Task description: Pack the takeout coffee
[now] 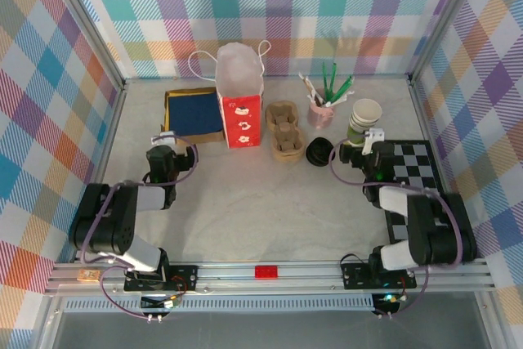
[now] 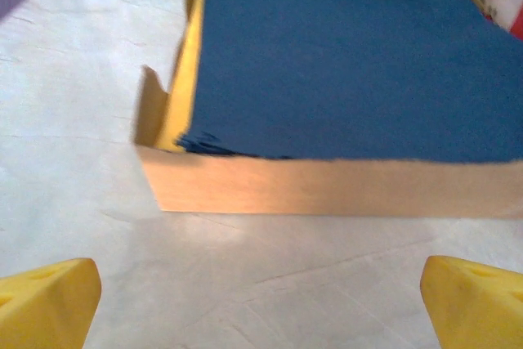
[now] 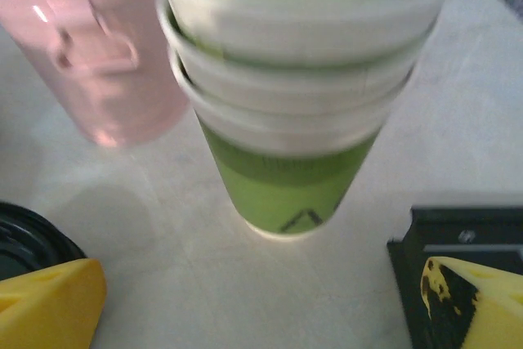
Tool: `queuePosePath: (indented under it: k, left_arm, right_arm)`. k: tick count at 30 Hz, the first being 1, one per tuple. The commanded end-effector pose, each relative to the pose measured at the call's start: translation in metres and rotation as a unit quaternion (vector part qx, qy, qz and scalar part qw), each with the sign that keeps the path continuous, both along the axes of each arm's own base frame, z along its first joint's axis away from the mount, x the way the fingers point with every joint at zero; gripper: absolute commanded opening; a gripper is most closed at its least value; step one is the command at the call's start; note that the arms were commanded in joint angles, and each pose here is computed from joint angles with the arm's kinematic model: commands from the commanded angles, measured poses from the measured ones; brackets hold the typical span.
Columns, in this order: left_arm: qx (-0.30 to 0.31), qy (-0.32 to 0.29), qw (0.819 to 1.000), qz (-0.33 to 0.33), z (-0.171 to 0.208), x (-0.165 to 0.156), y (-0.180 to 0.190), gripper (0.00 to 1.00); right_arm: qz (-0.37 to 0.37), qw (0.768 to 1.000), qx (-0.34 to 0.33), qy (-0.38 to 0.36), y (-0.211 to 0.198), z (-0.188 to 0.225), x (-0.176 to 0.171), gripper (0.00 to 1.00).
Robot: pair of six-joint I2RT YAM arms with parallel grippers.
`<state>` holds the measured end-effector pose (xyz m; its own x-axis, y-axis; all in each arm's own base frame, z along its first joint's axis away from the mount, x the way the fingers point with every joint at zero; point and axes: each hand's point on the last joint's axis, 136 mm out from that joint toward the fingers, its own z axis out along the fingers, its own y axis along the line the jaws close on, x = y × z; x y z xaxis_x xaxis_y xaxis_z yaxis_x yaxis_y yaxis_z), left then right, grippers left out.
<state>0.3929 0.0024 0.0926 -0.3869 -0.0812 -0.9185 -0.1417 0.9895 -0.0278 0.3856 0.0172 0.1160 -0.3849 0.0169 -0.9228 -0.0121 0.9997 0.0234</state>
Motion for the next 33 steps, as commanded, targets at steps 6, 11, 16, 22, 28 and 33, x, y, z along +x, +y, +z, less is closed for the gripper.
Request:
queuePosePath:
  k: [6,11,16,22,28,33]
  left_arm:
    - [0.008,0.016,0.997,0.081,0.061,-0.012,0.007,1.0]
    - [-0.042,0.055,0.993,0.099,0.1,-0.031,0.006,1.0]
    - [-0.106,0.038,0.992,0.058,0.145,-0.056,-0.011,1.0]
    - [-0.138,0.095,0.986,0.022,0.16,-0.082,-0.027,1.0]
    - [-0.182,0.108,0.977,-0.023,0.169,-0.107,-0.048,0.98]
    - [-0.211,0.108,0.969,-0.067,0.174,-0.128,-0.067,0.96]
  right_arm:
    - [-0.154,0.972,0.115,0.137,-0.023,0.039,-0.065,0.99]
    - [-0.147,0.962,0.141,0.184,-0.014,0.031,-0.078,0.99]
    - [-0.095,0.972,0.143,0.163,-0.001,0.048,-0.088,0.99]
    - [-0.02,0.975,0.154,0.157,0.022,0.076,-0.097,0.99]
    - [0.028,0.981,0.12,0.148,0.044,0.106,-0.106,0.99]
    - [0.068,0.98,0.092,0.16,0.063,0.129,-0.11,1.0]
